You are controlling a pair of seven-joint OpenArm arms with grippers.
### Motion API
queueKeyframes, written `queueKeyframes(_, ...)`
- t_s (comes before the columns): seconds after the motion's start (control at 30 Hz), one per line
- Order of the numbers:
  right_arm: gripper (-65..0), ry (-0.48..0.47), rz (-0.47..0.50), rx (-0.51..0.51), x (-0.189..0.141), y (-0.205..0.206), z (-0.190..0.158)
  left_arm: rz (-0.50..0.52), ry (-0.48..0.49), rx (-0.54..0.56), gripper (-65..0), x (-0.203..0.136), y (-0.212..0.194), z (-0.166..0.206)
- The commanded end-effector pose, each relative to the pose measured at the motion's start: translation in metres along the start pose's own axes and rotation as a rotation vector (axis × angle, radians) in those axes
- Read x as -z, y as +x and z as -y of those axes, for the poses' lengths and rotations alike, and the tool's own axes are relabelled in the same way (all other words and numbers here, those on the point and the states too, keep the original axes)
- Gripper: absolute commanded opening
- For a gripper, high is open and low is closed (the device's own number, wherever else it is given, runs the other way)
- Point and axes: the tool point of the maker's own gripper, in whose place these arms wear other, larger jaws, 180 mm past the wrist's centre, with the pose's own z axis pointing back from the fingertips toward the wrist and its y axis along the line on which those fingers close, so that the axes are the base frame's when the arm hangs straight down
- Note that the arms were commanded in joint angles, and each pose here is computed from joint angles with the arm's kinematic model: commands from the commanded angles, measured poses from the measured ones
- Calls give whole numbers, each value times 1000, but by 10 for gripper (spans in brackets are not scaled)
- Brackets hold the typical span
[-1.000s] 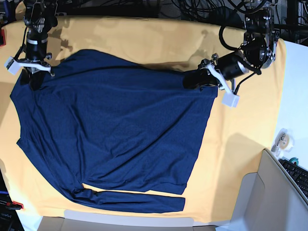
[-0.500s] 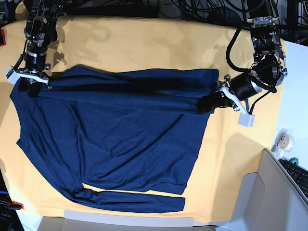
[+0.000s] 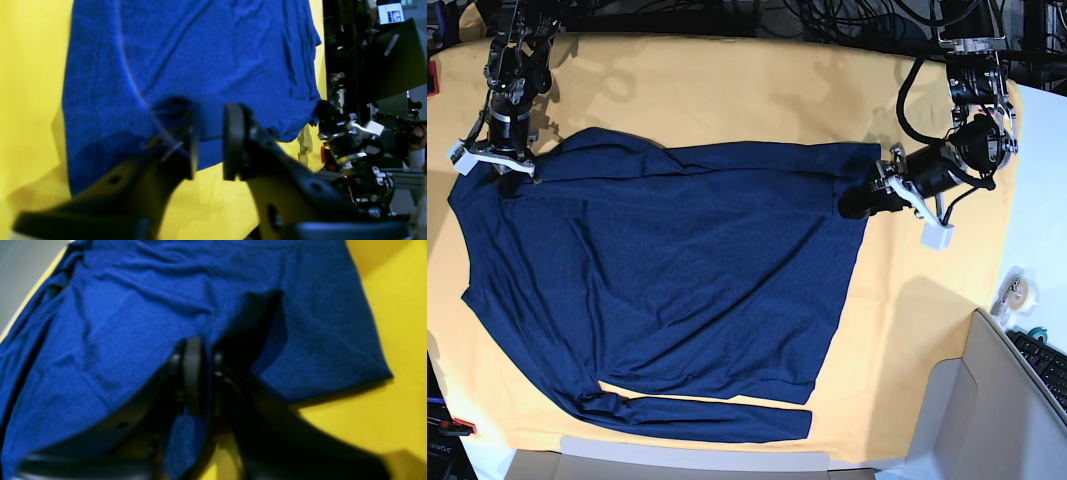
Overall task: Fold the T-shirt properly
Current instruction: 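Lift both grippers, raising the shirt's shoulder edge off the table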
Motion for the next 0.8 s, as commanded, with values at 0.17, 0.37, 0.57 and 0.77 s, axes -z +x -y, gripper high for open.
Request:
queueKeyframes(0.17, -324, 35, -22, -12, 5, 10, -12, 7, -15, 18, -383, -5, 6, 5)
queueKeyframes(0.37, -310, 86, 18, -21, -2, 27, -31, 14, -14, 36, -383, -9, 10, 8)
queueKeyframes(0.57, -309, 116, 52, -66, -25, 41, -35, 13, -14, 74, -383, -16, 3, 17)
queueKeyframes(0.77, -311, -40, 69, 58, -54, 30, 18, 19, 5, 35, -383, -23, -7, 8)
